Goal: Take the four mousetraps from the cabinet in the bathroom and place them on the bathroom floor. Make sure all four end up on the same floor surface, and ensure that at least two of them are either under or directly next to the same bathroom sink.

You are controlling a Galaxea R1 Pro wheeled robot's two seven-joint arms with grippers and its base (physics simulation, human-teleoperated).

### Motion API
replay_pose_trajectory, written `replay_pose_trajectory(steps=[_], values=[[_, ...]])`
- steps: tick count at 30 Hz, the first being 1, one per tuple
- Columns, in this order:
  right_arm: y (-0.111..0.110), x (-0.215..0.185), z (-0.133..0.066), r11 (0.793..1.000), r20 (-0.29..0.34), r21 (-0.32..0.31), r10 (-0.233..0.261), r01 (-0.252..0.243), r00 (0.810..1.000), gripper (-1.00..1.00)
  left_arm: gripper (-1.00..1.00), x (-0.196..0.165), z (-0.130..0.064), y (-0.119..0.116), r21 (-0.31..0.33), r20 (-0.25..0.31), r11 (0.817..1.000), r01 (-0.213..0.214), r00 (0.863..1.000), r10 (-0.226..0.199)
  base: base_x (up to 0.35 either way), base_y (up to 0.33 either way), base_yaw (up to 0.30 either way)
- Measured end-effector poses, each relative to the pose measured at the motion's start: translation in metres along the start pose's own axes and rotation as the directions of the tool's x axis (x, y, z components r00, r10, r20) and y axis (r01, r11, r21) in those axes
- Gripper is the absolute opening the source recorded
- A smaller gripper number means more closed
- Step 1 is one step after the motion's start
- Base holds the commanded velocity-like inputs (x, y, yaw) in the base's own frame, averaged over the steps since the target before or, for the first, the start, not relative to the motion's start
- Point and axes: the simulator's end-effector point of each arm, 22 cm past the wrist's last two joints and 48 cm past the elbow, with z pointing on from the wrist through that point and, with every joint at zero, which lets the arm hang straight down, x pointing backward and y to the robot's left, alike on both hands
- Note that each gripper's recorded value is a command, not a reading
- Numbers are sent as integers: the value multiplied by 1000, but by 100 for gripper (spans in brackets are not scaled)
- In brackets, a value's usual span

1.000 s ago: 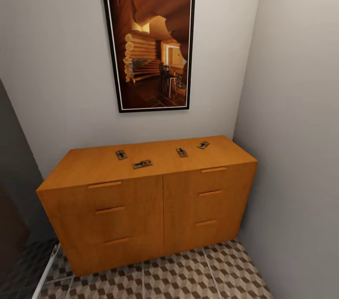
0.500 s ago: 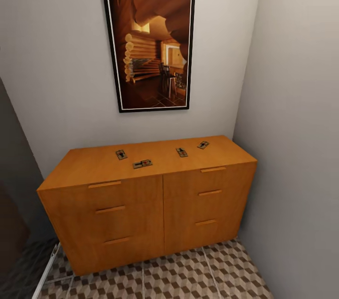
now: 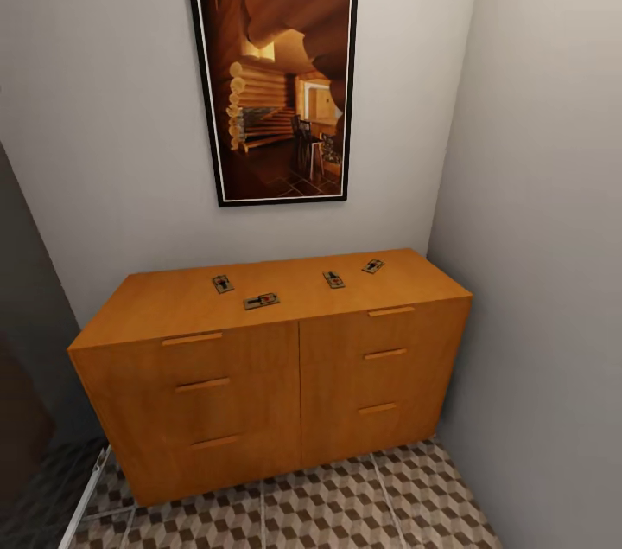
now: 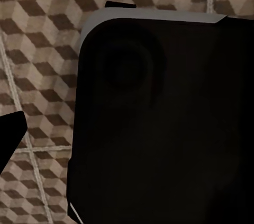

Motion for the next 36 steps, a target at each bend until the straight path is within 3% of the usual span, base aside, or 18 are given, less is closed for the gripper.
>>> replay_pose_trajectory(steps=[19,26,31,36], values=[[-3,2,0,1000,-9,10,1,-1,1000,100,100,-6,0,-8,7,14,1000,4,1000,-4,0,0,0],[-25,-12,0,999,7,46,-2,2,1000,100,100,-40,-2,-58,76,56,997,-10,998,6,0,0,0],[-50,-77,-3,996,93,85,-9,1,996,100,100,-93,-13,-100,133,68,990,-42,997,33,0,0,0],[-73,-135,-18,993,115,114,-2,-12,993,100,100,-155,-37,-118,154,102,985,-73,993,57,0,0,0]])
